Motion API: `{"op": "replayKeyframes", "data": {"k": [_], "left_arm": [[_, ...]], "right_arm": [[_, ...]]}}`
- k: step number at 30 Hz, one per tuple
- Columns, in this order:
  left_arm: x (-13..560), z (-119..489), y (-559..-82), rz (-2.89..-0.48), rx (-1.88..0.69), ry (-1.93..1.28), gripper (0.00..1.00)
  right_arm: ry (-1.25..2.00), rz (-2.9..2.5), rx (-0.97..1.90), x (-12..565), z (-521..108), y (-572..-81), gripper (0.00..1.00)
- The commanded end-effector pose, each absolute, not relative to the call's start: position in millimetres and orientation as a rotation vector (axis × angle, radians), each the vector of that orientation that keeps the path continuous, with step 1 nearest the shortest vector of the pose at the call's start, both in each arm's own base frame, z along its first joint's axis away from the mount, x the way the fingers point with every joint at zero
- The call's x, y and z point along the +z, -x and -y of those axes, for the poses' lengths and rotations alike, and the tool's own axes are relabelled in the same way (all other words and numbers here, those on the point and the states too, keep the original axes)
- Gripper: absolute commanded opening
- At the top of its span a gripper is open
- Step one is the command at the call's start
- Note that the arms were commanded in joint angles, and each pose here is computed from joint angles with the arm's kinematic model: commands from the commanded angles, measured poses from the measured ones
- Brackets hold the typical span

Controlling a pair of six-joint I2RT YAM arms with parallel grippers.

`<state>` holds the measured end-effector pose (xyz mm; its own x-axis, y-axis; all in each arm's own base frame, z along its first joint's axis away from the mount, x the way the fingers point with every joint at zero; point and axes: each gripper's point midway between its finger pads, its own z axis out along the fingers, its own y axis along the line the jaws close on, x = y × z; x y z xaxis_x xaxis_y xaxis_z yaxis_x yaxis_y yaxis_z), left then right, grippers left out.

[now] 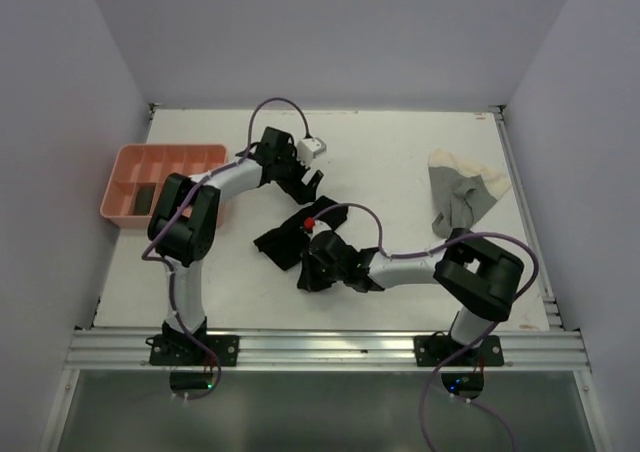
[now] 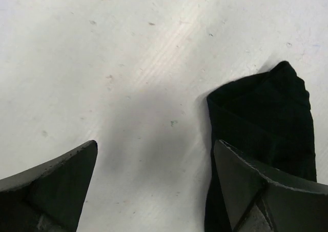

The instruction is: Roll the underwear

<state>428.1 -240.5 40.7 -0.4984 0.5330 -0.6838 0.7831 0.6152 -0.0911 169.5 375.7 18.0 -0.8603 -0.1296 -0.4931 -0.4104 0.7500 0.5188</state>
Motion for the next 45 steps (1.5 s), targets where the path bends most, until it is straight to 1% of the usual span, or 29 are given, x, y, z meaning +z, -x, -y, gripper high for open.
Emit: {"op": "replayKeyframes", "data": {"k": [1,2,3,4,5,6,7,8,9,10,11,12,13,14,15,16,17,18,19,20,23,25,26,27,33,35,36,43,45], "left_arm": [[114,240,-471,-2.032,-0.41,-0.932,1.0],[126,233,-473,-2.005,-0.384,-0.916,1.0],[169,228,-477,-1.899,-0.337,-0.882,1.0],[178,223,-472,-1.868,-0.335,-0.876,1.0],[196,213,-472,-1.829,-0.327,-0.855,1.0],[231,210,-463,-1.751,-0.362,-0.841,1.0],[243,205,-459,-1.74,-0.389,-0.813,1.0],[252,185,-461,-1.754,-0.396,-0.755,1.0],[253,180,-450,-1.787,-0.466,-0.766,1.0],[259,172,-449,-1.789,-0.462,-0.793,1.0],[254,159,-449,-1.793,-0.398,-0.873,1.0],[231,159,-427,-1.88,-0.446,-0.962,0.96],[221,157,-415,-1.895,-0.46,-1.036,0.91],[210,152,-405,-1.896,-0.454,-1.1,0.83],[210,145,-398,-1.904,-0.407,-1.101,0.79],[187,138,-387,-1.957,-0.39,-1.094,0.75],[181,134,-382,-1.97,-0.366,-1.099,0.68],[183,127,-377,-1.97,-0.319,-1.086,0.65],[165,124,-365,-2.01,-0.326,-1.101,0.63],[160,119,-361,-2.019,-0.296,-1.107,0.6],[139,114,-338,-2.056,-0.289,-1.136,0.6],[126,111,-321,-2.089,-0.305,-1.166,0.63],[123,110,-317,-2.086,-0.304,-1.195,0.67],[122,110,-309,-2.088,-0.32,-1.207,0.68],[104,111,-291,-2.123,-0.376,-1.217,0.67],[99,116,-284,-2.12,-0.431,-1.242,0.68],[98,118,-282,-2.12,-0.454,-1.252,0.7],[89,126,-275,-2.139,-0.543,-1.278,0.93],[86,126,-274,-2.149,-0.551,-1.287,0.95]], "right_arm": [[0.235,-2.4,0.777,52,-352,-195,0.0],[0.22,-2.337,0.779,75,-342,-198,0.0],[0.193,-2.286,0.75,87,-333,-204,0.0],[0.178,-2.212,0.775,113,-325,-206,0.0],[0.226,-2.172,0.741,122,-319,-208,0.05],[0.247,-2.146,0.717,131,-315,-211,0.09],[0.257,-2.102,0.698,150,-314,-216,0.14],[0.336,-2.084,0.645,155,-308,-217,0.3],[0.365,-2.07,0.631,160,-308,-219,0.41],[0.405,-2.052,0.664,172,-317,-217,0.49],[0.433,-2.047,0.65,170,-320,-220,0.66],[0.408,-2.049,0.652,169,-323,-223,0.77],[0.356,-2.052,0.662,172,-326,-228,0.85],[0.304,-2.076,0.667,169,-328,-230,0.94],[0.311,-2.097,0.659,162,-333,-232,0.93],[0.31,-2.098,0.676,166,-338,-237,0.9],[0.355,-2.094,0.688,166,-345,-237,0.76],[0.368,-2.112,0.687,159,-349,-237,0.68],[0.343,-2.076,0.738,169,-358,-240,0.6],[0.332,-2.076,0.753,168,-361,-241,0.45],[0.281,-2.125,0.759,154,-369,-244,0.32],[0.272,-2.166,0.762,139,-375,-243,0.29],[0.23,-2.16,0.8,140,-380,-244,0.27],[0.214,-2.161,0.825,137,-383,-243,0.24],[0.095,-2.193,0.884,105,-397,-248,0.23],[0.09,-2.203,0.891,98,-402,-248,0.23],[0.088,-2.208,0.888,96,-402,-249,0.23],[0.089,-2.269,0.858,73,-402,-246,0.22],[0.086,-2.279,0.852,69,-400,-245,0.22]]}}
